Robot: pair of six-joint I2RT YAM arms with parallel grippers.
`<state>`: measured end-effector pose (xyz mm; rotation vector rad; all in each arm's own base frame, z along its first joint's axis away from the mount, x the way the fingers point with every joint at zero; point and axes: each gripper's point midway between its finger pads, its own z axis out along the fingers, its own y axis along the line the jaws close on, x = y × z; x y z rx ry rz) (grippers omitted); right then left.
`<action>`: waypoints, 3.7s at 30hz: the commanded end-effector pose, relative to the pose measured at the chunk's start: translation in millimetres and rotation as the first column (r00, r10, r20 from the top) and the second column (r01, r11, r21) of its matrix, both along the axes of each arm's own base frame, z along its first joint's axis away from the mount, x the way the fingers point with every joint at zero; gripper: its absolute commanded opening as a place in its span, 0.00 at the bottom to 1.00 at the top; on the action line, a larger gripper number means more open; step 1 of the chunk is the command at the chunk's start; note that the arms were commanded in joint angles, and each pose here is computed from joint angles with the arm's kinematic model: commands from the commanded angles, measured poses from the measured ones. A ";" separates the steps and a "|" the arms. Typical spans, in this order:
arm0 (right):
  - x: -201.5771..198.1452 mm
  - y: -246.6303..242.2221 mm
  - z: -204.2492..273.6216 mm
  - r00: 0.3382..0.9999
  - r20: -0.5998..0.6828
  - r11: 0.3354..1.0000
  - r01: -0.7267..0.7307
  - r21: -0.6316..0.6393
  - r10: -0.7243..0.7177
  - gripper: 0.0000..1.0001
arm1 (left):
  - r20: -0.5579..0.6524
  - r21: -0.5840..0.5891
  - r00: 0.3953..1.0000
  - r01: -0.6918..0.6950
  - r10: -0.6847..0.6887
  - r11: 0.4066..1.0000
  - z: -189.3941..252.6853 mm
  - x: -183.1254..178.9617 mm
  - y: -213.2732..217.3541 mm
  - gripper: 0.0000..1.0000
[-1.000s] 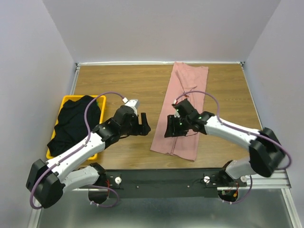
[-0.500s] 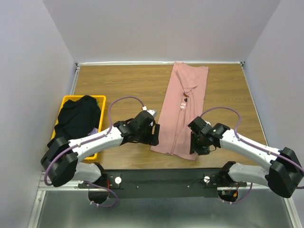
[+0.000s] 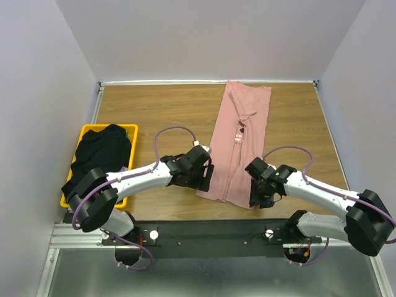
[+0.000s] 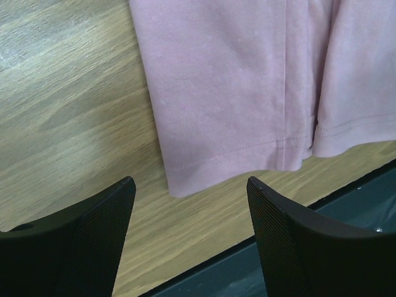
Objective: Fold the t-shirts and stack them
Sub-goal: Fold the tshirt
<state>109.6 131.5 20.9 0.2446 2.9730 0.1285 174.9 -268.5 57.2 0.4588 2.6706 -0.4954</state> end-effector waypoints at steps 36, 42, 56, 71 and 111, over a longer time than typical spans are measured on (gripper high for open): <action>2.6 -6.7 -14.7 1.000 0.013 0.999 -0.002 -0.036 0.002 0.05 | -0.020 0.179 1.000 0.005 -0.002 0.984 -28.8 4.7 2.7 0.50; 3.4 -5.4 -12.8 1.000 0.021 1.000 -0.008 -0.028 0.008 0.06 | -0.038 0.210 0.999 0.027 -0.019 0.977 -37.2 0.3 -0.2 0.50; 7.3 -0.6 -3.6 0.998 0.047 0.999 -0.037 0.000 0.037 0.01 | -0.077 0.262 0.997 0.046 -0.027 0.964 -47.2 -21.3 11.6 0.03; -23.1 7.1 45.1 0.988 -0.036 0.986 -0.148 0.071 0.151 0.01 | -0.155 0.048 0.985 0.085 -0.077 0.995 -4.1 -100.0 8.1 0.00; 281.4 -46.8 41.3 0.912 0.401 0.966 0.019 -0.258 0.089 0.01 | 0.234 -0.046 0.945 -0.225 0.230 0.973 5.1 235.5 -20.3 0.00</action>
